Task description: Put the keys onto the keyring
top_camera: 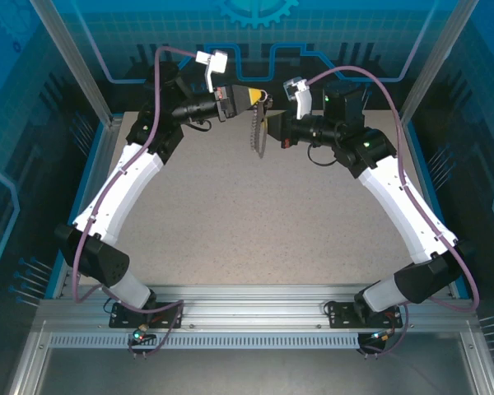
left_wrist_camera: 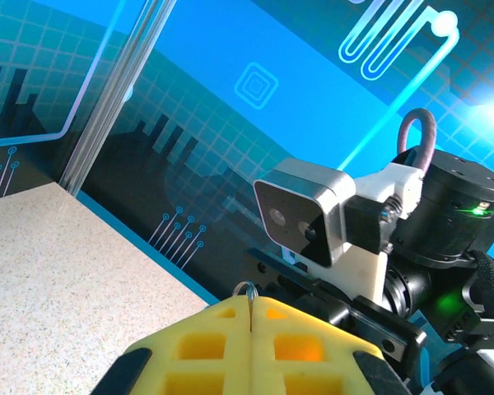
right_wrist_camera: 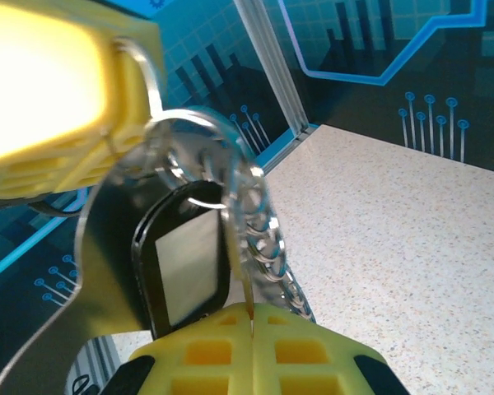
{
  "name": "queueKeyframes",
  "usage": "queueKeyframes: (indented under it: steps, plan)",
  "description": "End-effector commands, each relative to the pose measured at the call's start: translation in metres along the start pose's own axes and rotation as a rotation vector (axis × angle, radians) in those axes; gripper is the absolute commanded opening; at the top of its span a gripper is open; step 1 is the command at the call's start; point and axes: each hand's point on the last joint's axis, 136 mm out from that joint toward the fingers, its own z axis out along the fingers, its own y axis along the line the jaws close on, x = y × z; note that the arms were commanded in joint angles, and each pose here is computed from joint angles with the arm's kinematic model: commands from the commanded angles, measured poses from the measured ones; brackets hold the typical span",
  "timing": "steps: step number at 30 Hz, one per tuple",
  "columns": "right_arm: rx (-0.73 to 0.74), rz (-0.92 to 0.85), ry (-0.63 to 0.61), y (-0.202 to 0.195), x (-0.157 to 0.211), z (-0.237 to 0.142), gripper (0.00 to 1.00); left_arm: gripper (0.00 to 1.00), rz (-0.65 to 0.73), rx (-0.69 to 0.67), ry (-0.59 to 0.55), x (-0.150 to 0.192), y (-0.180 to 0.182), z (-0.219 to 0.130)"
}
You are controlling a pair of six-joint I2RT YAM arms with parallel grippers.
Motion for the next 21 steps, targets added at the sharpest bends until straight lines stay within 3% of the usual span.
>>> queueKeyframes:
  steps: [1, 17, 18, 20, 21]
  plan:
    - [-0.039, -0.031, 0.023, 0.018, 0.007, 0.001, 0.00, 0.00, 0.044, 0.024, -0.050, -0.012, -0.020, -0.006]
    - [-0.101, -0.039, 0.112, 0.032, 0.035, 0.014, 0.00, 0.00, 0.046, 0.013, -0.065, -0.013, -0.016, -0.005]
    - [-0.107, -0.039, 0.112, 0.033, 0.034, 0.013, 0.04, 0.00, 0.047, 0.012, -0.067, -0.014, -0.016, -0.006]
    - [-0.105, -0.025, 0.101, 0.029, 0.030, 0.007, 0.33, 0.00, 0.044, 0.014, -0.063, -0.013, -0.015, -0.005]
    - [-0.101, -0.016, 0.092, 0.026, 0.028, 0.001, 0.37, 0.00, 0.044, 0.016, -0.061, -0.013, -0.015, -0.005]
